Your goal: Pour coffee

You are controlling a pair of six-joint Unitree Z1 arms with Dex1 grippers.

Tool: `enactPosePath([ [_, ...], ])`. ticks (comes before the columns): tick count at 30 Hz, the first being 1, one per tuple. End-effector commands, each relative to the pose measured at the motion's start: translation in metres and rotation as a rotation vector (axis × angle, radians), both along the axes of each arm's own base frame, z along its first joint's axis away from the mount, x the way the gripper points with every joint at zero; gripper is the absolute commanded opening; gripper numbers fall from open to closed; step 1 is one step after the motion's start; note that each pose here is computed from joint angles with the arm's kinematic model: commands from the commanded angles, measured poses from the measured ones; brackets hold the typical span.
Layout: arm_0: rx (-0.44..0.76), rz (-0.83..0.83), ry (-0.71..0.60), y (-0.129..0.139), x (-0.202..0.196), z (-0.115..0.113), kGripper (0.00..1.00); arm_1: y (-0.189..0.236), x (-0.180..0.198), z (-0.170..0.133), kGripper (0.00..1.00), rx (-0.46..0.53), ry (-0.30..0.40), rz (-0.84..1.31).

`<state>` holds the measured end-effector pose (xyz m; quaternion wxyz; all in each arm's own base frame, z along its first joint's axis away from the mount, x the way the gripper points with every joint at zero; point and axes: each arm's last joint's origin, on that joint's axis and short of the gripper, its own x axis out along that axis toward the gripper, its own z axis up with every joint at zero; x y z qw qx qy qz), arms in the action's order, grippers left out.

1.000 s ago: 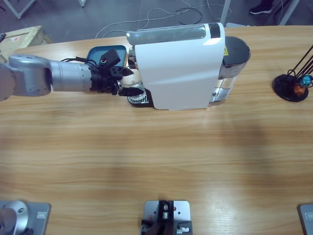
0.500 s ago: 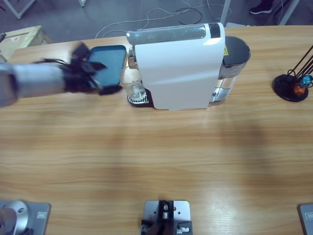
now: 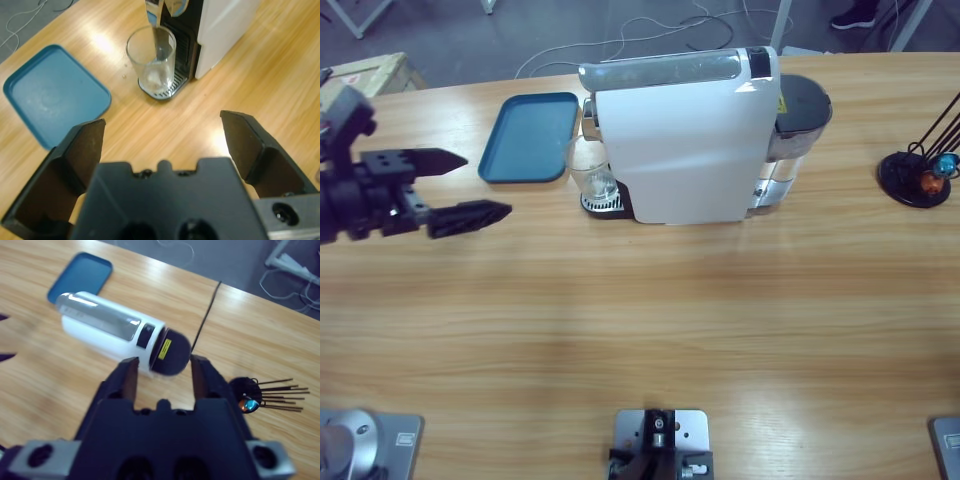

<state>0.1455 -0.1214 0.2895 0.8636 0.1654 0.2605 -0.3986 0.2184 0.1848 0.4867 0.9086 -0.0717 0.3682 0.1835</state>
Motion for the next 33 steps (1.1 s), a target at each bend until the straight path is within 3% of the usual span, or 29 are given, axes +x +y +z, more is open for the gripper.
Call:
enactPosePath([
  [1,0.026,0.049,0.002,0.014,-0.017,0.002,0.991,0.063,0.088,-0.072,0.0,-0.151,0.227,0.005],
  [13,0.039,0.042,0.02,0.002,-0.004,-0.006,0.991,0.074,0.108,-0.102,0.0,-0.173,0.293,0.034],
  [33,0.041,0.041,0.024,-0.002,0.002,-0.007,0.991,0.075,0.129,-0.12,0.0,-0.217,0.293,0.023],
])
